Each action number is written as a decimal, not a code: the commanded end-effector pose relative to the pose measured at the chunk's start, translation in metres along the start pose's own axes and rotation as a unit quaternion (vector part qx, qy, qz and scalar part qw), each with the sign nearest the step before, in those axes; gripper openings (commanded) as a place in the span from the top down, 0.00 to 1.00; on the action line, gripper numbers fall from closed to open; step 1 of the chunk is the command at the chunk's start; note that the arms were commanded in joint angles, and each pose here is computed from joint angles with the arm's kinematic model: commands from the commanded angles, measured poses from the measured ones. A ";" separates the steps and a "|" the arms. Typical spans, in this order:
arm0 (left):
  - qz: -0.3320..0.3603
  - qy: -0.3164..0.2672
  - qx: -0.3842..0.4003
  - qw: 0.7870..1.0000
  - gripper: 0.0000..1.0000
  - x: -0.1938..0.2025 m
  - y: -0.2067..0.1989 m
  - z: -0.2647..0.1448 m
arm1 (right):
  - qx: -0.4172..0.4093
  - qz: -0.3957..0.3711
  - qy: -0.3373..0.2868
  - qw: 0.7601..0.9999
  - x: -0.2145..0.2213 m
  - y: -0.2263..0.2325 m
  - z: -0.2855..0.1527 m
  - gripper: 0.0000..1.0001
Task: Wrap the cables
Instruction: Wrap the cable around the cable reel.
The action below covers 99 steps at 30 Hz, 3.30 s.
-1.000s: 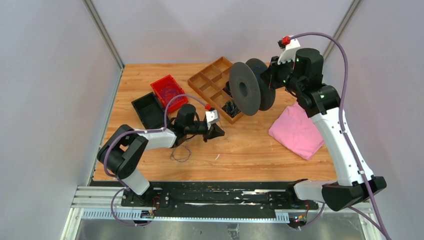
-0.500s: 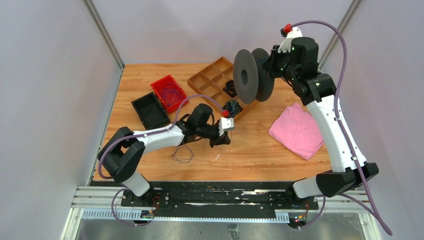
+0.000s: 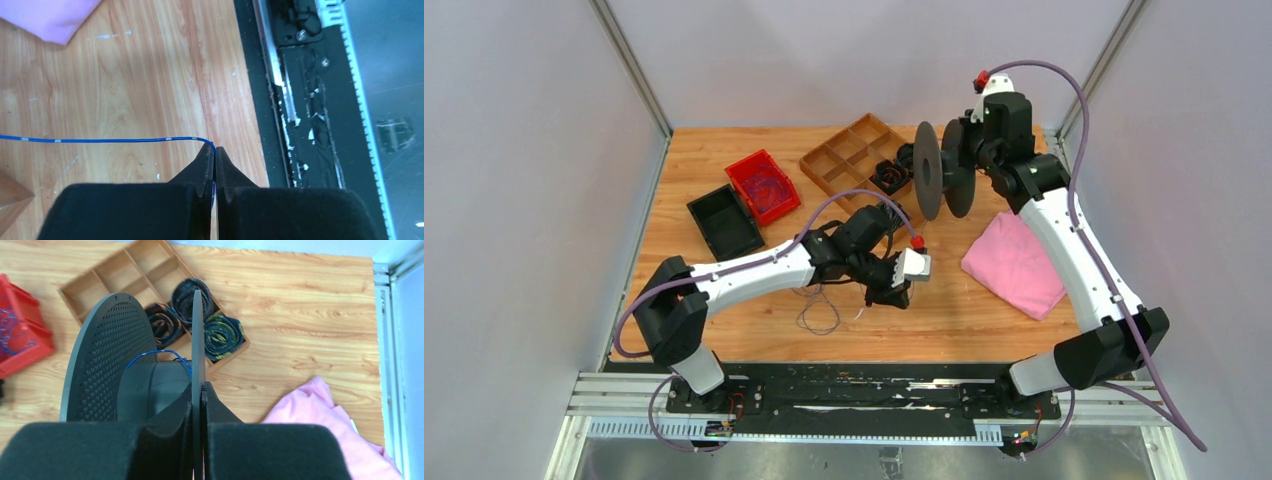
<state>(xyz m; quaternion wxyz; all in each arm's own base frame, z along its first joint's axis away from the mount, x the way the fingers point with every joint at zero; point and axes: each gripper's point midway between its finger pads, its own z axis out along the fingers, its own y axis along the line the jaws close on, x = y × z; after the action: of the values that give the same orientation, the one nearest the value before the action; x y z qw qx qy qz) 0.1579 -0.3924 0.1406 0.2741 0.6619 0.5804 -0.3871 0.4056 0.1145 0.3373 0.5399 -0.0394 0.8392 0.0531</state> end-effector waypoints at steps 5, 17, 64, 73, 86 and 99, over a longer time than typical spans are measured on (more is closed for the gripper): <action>0.022 -0.045 0.078 0.996 1.00 -0.067 -0.039 -0.036 | 0.040 -0.030 -0.054 0.997 -0.006 -0.005 0.010 0.99; 0.038 -0.092 0.030 0.995 1.00 -0.136 -0.021 -0.072 | 0.018 -0.090 -0.058 0.994 0.029 0.012 0.012 1.00; -0.215 -0.192 -0.173 0.942 1.00 -0.079 0.169 -0.187 | -0.322 -0.194 -0.046 0.925 0.106 0.103 -0.055 1.00; -0.192 -0.118 -0.192 0.955 1.00 -0.030 0.171 -0.178 | -0.367 -0.168 -0.050 0.914 0.086 0.115 -0.070 1.00; -0.186 -0.115 -0.178 0.959 0.97 -0.003 0.158 -0.161 | -0.376 -0.112 -0.050 0.919 0.051 0.123 -0.073 0.99; -0.238 -0.183 -0.173 0.938 0.87 -0.007 0.155 -0.152 | -0.312 -0.032 -0.054 0.948 0.010 0.109 -0.064 0.99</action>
<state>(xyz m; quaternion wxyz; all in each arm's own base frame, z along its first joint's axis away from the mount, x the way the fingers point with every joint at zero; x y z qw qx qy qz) 0.3346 -0.2948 0.1915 0.3515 0.3880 0.7388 -0.4244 0.3183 0.2237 0.3224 0.5095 -0.2812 0.7576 0.2956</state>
